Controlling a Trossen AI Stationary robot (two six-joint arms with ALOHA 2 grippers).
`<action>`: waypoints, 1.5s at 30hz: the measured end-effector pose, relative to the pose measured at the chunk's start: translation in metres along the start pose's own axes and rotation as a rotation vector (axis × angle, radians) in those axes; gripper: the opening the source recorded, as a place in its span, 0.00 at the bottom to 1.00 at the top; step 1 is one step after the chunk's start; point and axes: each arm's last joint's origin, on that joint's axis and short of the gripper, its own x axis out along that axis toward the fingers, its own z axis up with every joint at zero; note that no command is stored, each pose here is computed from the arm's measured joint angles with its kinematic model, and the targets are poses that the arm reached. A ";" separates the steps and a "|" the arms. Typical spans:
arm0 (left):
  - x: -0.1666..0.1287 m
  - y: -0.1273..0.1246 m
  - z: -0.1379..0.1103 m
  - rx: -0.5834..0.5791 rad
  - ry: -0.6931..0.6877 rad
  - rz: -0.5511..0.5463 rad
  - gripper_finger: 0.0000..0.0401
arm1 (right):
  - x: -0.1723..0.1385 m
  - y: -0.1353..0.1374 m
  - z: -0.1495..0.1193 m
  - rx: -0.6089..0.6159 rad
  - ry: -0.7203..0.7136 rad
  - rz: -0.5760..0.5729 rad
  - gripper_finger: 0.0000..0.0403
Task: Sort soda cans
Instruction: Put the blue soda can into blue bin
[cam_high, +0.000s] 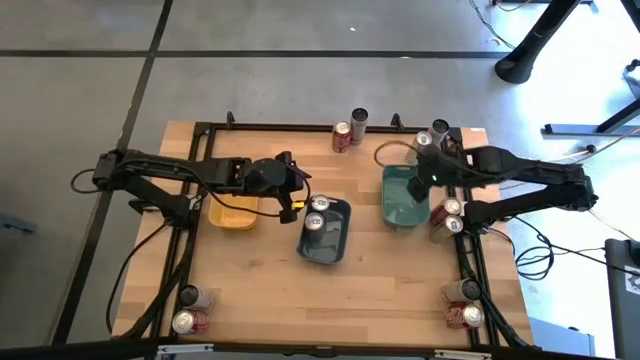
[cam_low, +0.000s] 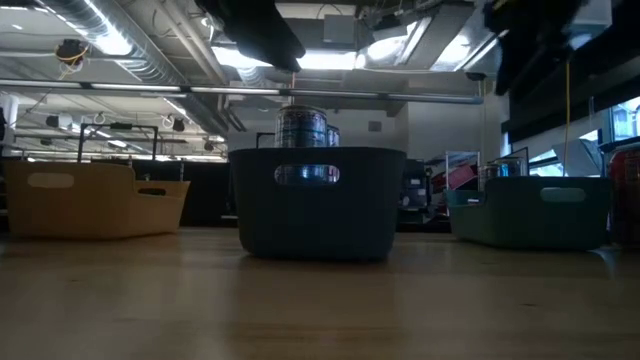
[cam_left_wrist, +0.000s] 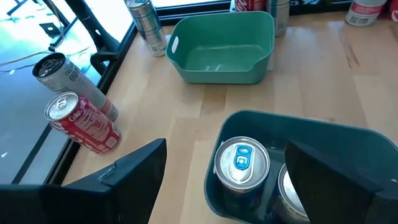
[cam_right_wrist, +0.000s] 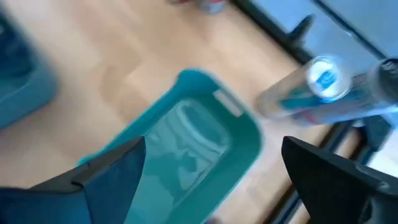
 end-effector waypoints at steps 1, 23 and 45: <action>0.000 0.000 0.000 0.000 -0.001 0.000 0.78 | 0.006 -0.002 0.005 0.007 0.005 -0.024 0.91; 0.000 0.000 -0.001 -0.013 0.007 0.000 0.78 | 0.114 -0.089 0.060 -0.278 0.278 -0.133 0.88; 0.000 0.000 -0.001 -0.014 0.007 0.000 0.78 | 0.153 -0.092 0.063 -0.425 0.395 -0.158 0.88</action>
